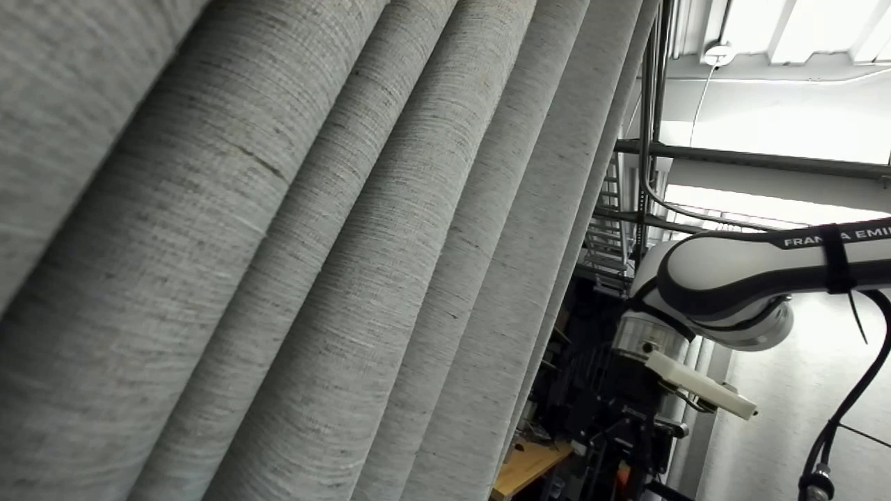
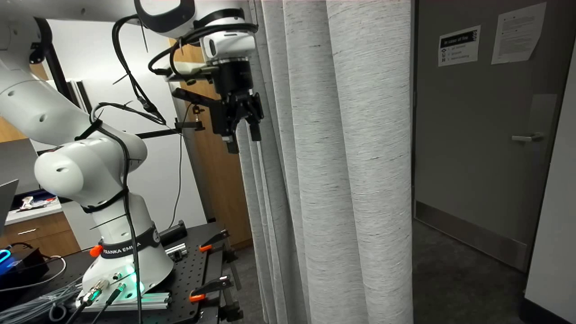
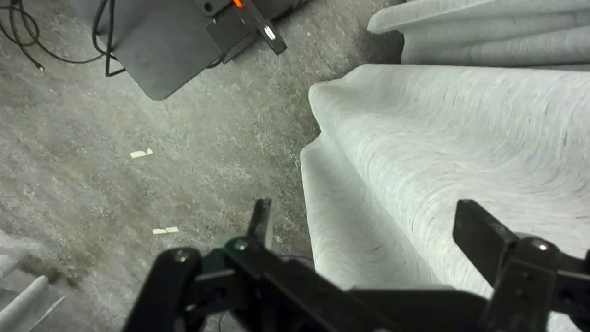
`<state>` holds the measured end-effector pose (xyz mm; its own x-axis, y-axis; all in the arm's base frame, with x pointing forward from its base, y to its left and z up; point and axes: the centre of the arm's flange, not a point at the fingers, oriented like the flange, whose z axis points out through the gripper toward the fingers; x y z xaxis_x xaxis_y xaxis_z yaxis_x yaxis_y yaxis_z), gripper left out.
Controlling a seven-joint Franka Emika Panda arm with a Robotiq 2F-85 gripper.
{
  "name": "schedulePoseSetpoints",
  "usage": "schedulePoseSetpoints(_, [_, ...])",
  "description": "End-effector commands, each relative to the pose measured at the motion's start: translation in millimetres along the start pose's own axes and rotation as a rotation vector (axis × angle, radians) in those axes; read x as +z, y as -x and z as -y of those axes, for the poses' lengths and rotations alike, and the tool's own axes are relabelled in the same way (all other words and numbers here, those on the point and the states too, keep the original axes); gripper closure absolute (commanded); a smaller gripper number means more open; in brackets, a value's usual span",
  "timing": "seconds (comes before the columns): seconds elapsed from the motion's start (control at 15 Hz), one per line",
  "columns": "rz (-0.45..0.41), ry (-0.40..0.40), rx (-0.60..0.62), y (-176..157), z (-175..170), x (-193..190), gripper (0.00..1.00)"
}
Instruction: Slide the curtain to the left
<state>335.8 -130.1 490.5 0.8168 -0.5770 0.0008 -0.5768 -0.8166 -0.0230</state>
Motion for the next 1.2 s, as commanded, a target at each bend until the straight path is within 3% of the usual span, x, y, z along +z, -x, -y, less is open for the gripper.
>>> schedulePoseSetpoints(0.0, [-0.104, -0.057, -0.006, -19, 4, -3, 0.0])
schedulePoseSetpoints(0.33, [-0.285, -0.106, -0.009, -34, 9, -10, 0.0])
schedulePoseSetpoints(0.4, [-0.307, -0.116, -0.009, -68, -9, -53, 0.0])
schedulePoseSetpoints(0.53, [-0.358, -0.126, -0.005, -81, -19, -71, 0.0])
schedulePoseSetpoints(0.67, [-0.324, -0.181, 0.018, -85, -33, -85, 0.0])
schedulePoseSetpoints(0.73, [-0.352, -0.14, 0.024, -66, -25, -70, 0.0])
schedulePoseSetpoints(1.0, [-0.349, -0.167, 0.034, -76, -35, -77, 0.0])
schedulePoseSetpoints(1.13, [-0.34, -0.134, -0.021, -77, -33, -74, 0.0])
